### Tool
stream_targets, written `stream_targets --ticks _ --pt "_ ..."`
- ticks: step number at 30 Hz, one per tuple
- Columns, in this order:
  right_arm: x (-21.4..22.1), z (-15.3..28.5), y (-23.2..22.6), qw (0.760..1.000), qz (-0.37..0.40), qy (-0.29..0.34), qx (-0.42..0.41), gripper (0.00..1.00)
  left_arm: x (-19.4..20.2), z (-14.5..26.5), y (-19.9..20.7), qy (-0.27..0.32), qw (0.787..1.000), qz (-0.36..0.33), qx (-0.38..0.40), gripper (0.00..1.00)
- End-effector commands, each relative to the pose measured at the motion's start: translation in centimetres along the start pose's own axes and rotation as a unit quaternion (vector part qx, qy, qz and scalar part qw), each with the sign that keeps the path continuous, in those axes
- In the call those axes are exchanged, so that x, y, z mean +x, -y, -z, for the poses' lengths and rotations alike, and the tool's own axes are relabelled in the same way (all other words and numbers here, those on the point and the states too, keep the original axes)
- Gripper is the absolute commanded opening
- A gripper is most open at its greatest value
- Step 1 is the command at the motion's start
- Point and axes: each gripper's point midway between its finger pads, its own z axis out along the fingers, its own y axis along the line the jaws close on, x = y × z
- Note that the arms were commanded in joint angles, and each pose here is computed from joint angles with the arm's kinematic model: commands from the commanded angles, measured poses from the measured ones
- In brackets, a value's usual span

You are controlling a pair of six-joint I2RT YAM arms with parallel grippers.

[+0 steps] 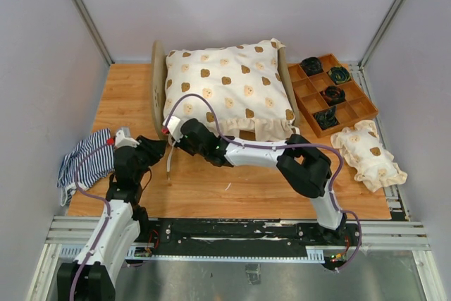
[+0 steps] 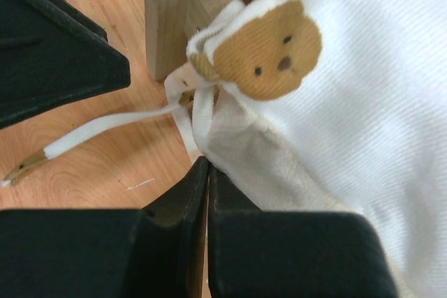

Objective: Set up the pet bed

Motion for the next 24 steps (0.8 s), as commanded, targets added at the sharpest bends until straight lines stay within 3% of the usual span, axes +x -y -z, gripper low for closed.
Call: stream_targets --ticks 1,8,17,24 --pt "-0.5 -0.7 1.0 1.000 -0.009 0.000 0.011 0.00 -3.5 0.0 2.0 0.065 0.993 -0.086 0.041 0.38" --pt "-1.2 -1.4 0.2 0.999 0.027 0.033 -0.014 0.00 -4.3 0.4 2.8 0.085 0.987 -0.121 0.059 0.38" --pt "-2.5 -1.6 1.5 0.979 0.172 0.103 0.018 0.00 -4.0 0.2 1.2 0.062 0.997 -0.041 -0.005 0.39" --pt "-3.2 -1.4 2.5 0.968 0.222 0.112 0.042 0.00 -2.9 -0.1 1.9 0.011 0.999 0.026 -0.019 0.41"
